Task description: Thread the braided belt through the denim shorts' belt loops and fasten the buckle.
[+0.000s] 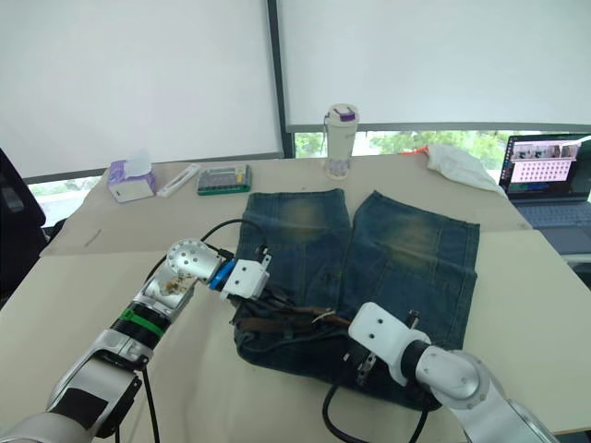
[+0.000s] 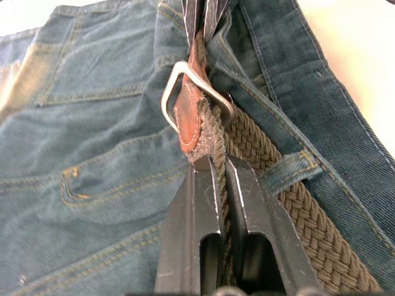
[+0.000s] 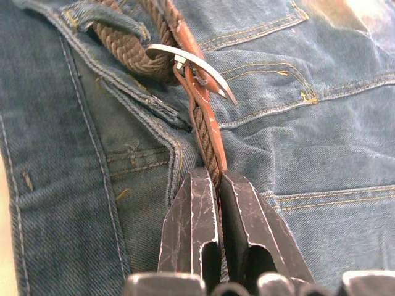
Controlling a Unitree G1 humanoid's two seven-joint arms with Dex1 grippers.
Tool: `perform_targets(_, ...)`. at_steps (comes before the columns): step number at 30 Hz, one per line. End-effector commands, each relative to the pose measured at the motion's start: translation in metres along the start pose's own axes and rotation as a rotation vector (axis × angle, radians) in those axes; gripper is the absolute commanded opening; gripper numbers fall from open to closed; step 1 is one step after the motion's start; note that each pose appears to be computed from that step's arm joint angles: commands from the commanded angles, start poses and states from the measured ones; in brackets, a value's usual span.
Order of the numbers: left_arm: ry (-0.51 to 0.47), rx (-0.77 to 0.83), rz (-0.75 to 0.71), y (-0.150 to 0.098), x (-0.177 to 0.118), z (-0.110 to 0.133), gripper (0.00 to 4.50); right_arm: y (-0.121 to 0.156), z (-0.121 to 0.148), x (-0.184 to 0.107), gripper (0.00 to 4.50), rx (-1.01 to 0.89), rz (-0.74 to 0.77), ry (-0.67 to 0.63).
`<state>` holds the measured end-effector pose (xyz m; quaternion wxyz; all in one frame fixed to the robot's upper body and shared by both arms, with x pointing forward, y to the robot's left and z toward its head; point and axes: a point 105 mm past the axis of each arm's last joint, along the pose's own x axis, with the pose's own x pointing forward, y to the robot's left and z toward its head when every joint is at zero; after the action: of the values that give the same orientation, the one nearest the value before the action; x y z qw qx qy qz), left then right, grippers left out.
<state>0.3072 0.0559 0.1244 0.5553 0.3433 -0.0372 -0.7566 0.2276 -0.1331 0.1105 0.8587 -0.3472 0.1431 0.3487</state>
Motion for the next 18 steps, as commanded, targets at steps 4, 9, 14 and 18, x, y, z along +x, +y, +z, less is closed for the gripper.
perform_targets(4, -0.061, 0.074, -0.037, 0.004, 0.004, 0.02, 0.0, -0.008, 0.012, 0.0, 0.07, -0.073, -0.04, -0.053)
perform_targets(9, -0.046, 0.087, -0.043, 0.004, 0.014, 0.018, 0.0, -0.009, 0.018, 0.002, 0.07, -0.038, -0.05, -0.09)
perform_targets(14, -0.026, 0.121, 0.029, 0.017, 0.02, 0.018, 0.0, -0.004, 0.02, 0.001, 0.07, -0.033, -0.034, -0.097)
perform_targets(18, -0.046, 0.16, 0.088, 0.024, 0.026, 0.022, 0.0, 0.001, 0.019, 0.002, 0.07, -0.025, -0.015, -0.097)
